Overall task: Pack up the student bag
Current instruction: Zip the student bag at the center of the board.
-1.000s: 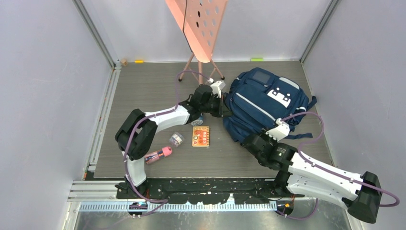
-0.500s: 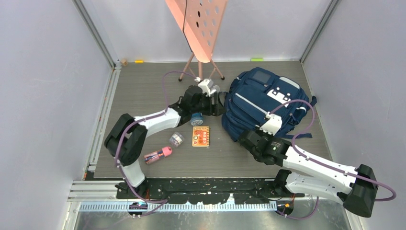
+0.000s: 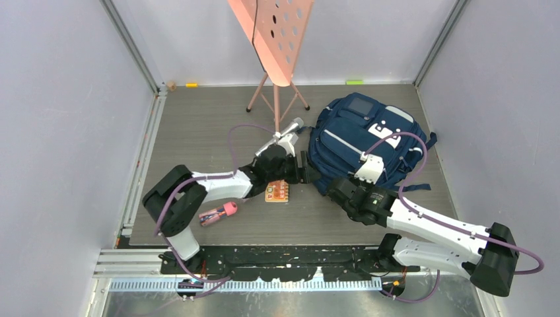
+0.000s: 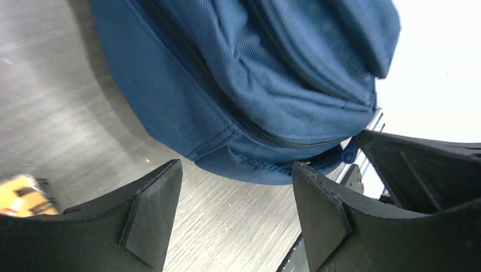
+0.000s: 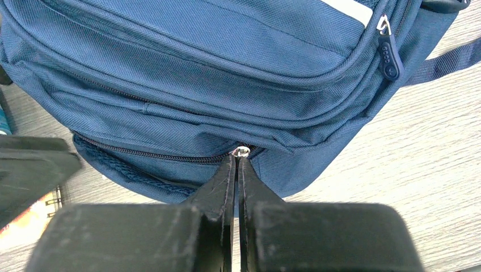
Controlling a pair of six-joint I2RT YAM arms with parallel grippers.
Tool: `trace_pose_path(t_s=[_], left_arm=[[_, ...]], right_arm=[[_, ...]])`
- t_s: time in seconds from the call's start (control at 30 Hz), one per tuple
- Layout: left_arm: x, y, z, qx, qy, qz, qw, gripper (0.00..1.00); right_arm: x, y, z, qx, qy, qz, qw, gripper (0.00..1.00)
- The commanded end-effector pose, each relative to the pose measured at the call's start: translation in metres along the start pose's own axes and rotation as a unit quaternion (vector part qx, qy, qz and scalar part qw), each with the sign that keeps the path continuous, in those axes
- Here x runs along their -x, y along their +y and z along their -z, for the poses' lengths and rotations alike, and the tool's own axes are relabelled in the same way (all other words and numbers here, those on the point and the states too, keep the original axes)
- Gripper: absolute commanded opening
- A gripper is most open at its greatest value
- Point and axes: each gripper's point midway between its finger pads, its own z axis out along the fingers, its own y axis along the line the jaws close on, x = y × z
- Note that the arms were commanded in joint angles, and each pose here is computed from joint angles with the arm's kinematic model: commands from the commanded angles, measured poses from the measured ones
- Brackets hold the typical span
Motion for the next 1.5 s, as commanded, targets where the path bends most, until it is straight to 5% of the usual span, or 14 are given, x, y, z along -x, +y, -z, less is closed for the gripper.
trace_pose_path(t_s=[0.0, 0.37, 0.5, 0.6, 1.0, 1.27, 1.47], left_arm=[[-0.002, -0.021, -0.016, -0.033, -0.005, 0.029, 0.999, 0.72], [-0.022, -0.001, -0.045, -0.009, 0.016, 0.037, 0.999, 0.68], [-0.011, 0.003, -0.043, 0.001, 0.004, 0.024, 1.0, 0.22], [0.009, 0.01, -0.033, 0.009, -0.016, 0.026, 1.0, 0.01], [0.099, 0.044, 0.017, 0.042, -0.085, 0.002, 0.995, 0.0], [0.123, 0.041, 0.04, 0.035, -0.106, -0.002, 0.994, 0.0], [0.127, 0.059, 0.058, 0.075, -0.114, -0.022, 0.99, 0.0]], right_arm=[[0.022, 0.005, 0.005, 0.002, -0.026, -0.017, 1.0, 0.01], [0.023, 0.005, 0.003, -0.014, -0.025, 0.014, 1.0, 0.0], [0.018, 0.005, 0.001, -0.017, -0.017, 0.021, 0.999, 0.0], [0.013, 0.003, -0.001, -0.02, -0.007, 0.023, 1.0, 0.0], [-0.011, -0.016, -0.024, -0.064, 0.056, 0.014, 0.996, 0.0], [-0.026, -0.04, -0.045, -0.103, 0.095, -0.033, 0.99, 0.0], [-0.013, -0.062, -0.044, -0.136, 0.069, -0.057, 0.987, 0.0]])
